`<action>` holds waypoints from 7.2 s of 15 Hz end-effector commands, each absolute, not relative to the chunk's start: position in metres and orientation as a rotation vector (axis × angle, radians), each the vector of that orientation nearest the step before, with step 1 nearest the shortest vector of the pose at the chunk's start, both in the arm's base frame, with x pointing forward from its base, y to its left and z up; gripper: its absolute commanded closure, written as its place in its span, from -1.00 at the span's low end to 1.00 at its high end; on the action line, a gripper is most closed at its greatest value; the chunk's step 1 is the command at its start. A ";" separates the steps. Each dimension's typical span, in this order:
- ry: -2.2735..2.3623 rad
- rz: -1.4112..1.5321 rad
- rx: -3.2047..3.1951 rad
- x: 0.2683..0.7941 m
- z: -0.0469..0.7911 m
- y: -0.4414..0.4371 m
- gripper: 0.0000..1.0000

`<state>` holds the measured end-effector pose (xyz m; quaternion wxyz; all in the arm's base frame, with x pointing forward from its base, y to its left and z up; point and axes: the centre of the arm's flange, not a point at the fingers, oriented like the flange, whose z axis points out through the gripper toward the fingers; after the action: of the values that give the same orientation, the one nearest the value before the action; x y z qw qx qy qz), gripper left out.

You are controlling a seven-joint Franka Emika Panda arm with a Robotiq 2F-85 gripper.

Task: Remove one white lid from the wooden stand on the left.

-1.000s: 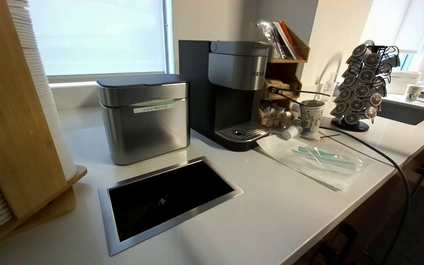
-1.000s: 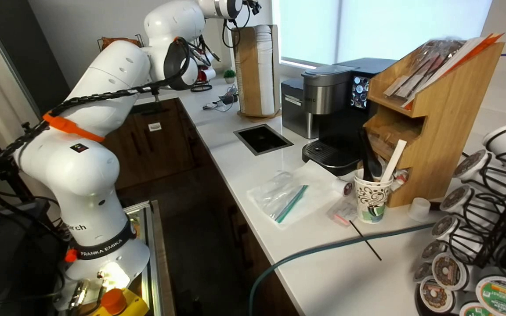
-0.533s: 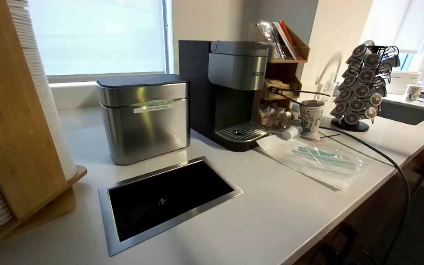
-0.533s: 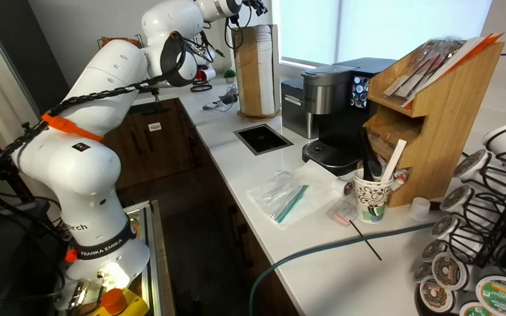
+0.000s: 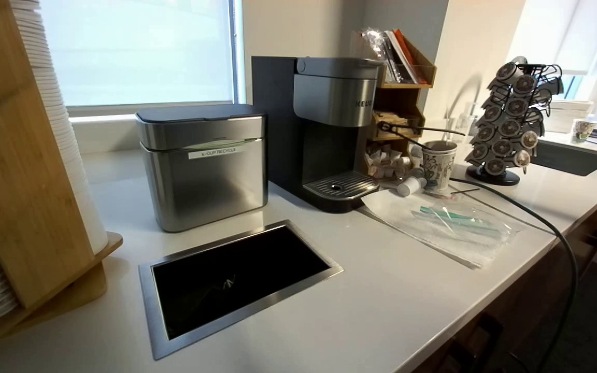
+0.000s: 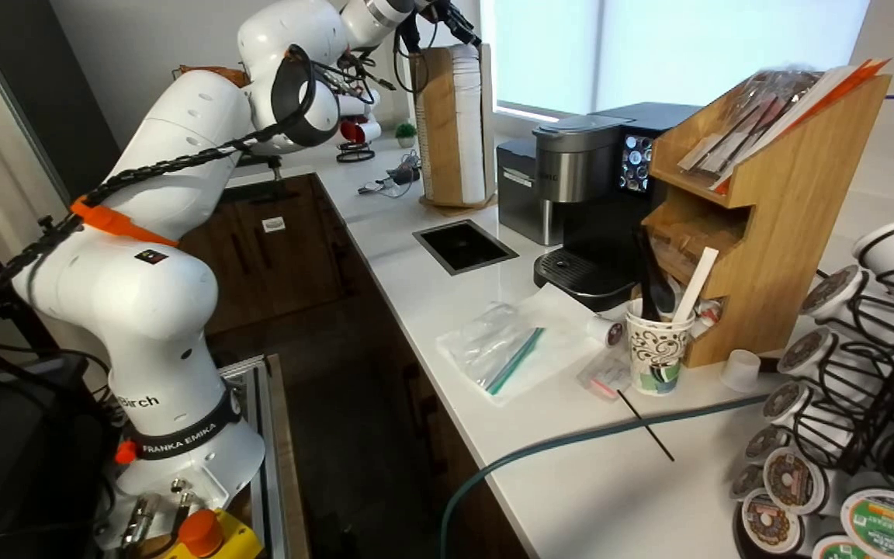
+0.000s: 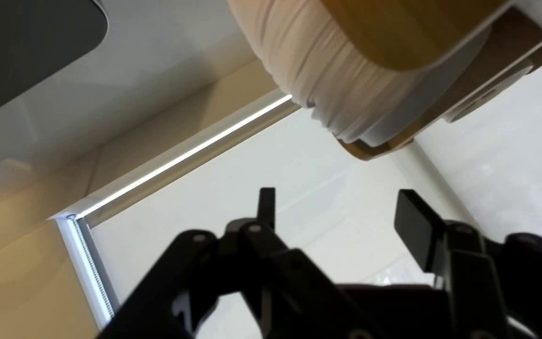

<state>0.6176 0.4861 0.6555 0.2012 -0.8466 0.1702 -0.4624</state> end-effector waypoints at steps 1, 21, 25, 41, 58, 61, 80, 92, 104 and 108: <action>0.469 -1.295 -2.367 0.616 0.656 0.488 -0.47; 0.455 -1.068 -2.401 0.609 0.681 0.470 -1.00; 0.399 -1.015 -2.347 0.635 0.686 0.479 -1.00; 0.314 -0.955 -2.408 0.664 0.686 0.513 -1.00; 0.345 -0.941 -2.260 0.648 0.657 0.493 -0.59; 0.337 -0.957 -2.245 0.647 0.657 0.497 -0.48; 0.329 -0.983 -2.118 0.651 0.661 0.498 1.00; 0.349 -0.966 -2.080 0.648 0.662 0.501 1.00; 0.276 -1.017 -2.045 0.652 0.663 0.504 1.00; 0.203 -1.093 -1.970 0.649 0.667 0.509 1.00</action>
<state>0.6329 0.4815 0.6547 0.3993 -0.8076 0.1057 -0.4210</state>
